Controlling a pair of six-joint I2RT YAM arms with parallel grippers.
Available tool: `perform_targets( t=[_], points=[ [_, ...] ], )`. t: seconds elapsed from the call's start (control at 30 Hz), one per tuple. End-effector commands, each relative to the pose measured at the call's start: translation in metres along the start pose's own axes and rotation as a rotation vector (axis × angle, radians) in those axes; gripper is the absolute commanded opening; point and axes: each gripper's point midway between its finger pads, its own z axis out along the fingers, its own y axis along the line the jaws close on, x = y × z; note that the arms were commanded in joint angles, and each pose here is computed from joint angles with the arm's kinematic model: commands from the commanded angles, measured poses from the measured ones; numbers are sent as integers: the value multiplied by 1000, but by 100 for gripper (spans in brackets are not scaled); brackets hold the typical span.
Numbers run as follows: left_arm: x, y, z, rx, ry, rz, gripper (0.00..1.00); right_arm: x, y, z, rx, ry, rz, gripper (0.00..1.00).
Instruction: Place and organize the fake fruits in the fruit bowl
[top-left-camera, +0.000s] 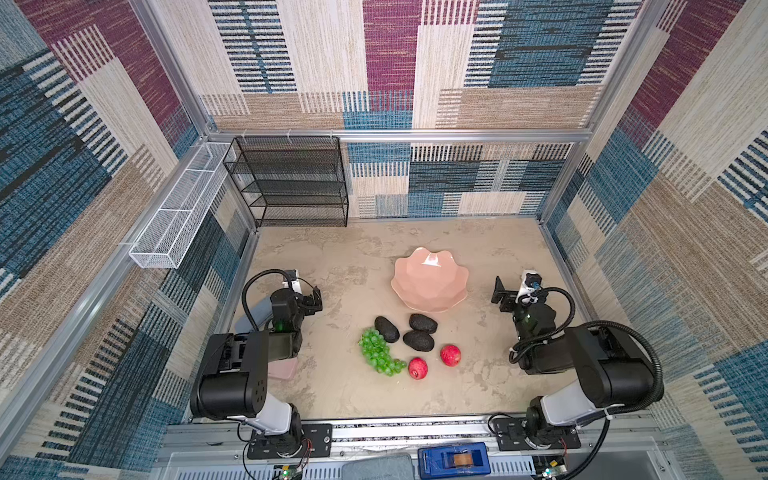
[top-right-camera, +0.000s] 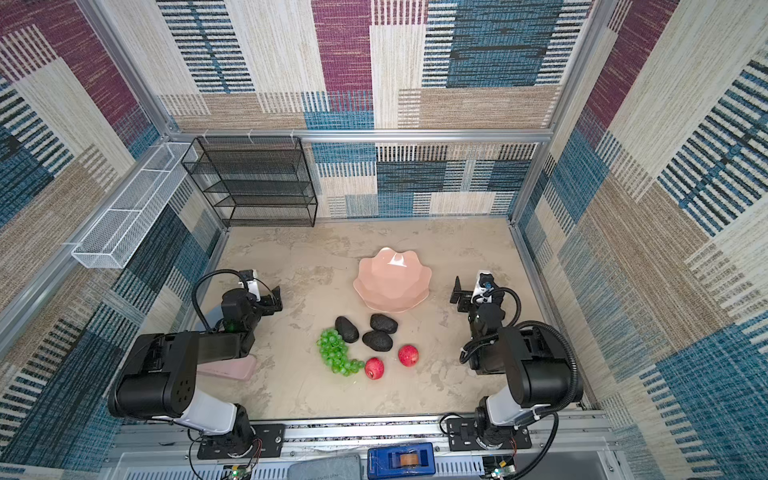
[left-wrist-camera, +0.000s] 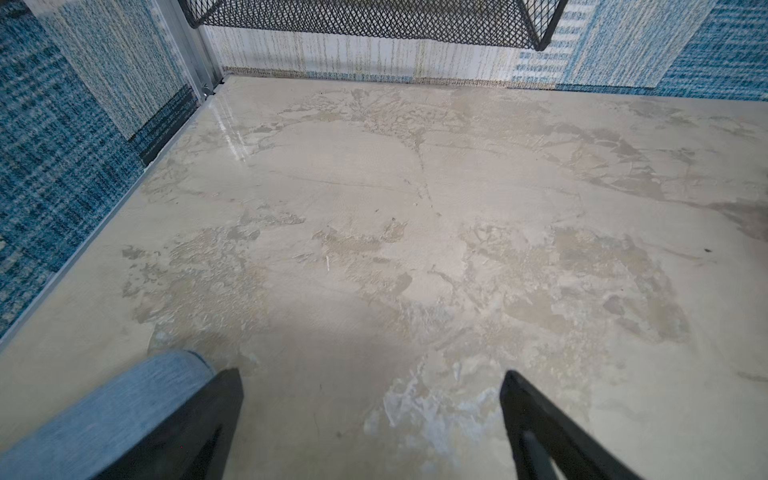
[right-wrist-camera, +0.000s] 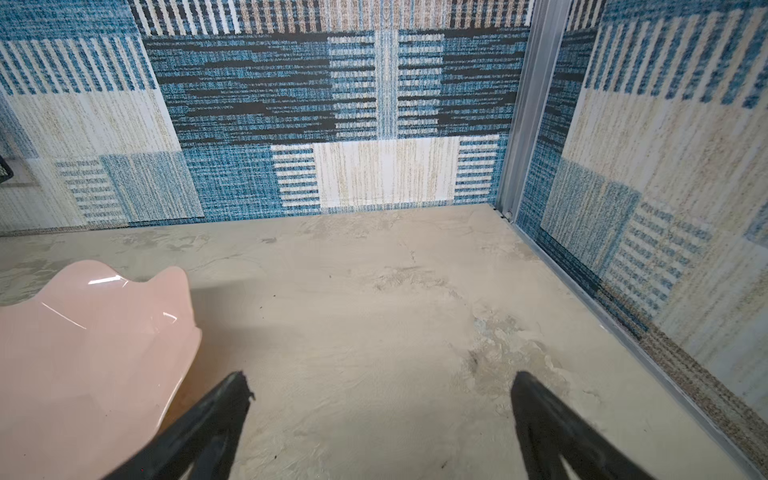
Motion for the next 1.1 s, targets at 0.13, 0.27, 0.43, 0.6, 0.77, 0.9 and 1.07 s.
perform_targets(
  t=[0.13,0.27,0.43,0.6,0.77,0.9,1.07],
  points=[
    [-11,2,0,-10,-42,-2,99,-8,1,0,-5,-29,8,100],
    [-12,1,0,-6,-47,-2,99,-7,1,1,-5,-27,9,100],
    [-12,1,0,-7,-46,0,99,-7,1,1,-5,-26,9,100],
    [-12,1,0,-7,-45,0,99,-8,1,1,-5,-28,8,100],
    [-12,1,0,-7,-44,0,100,-8,1,0,-6,-28,8,100],
    [-12,1,0,-7,-45,-2,97,-12,-7,0,40,-31,35,100],
    [-23,12,-11,-72,-58,-26,92,-15,-6,-1,22,-37,27,100]
  ],
)
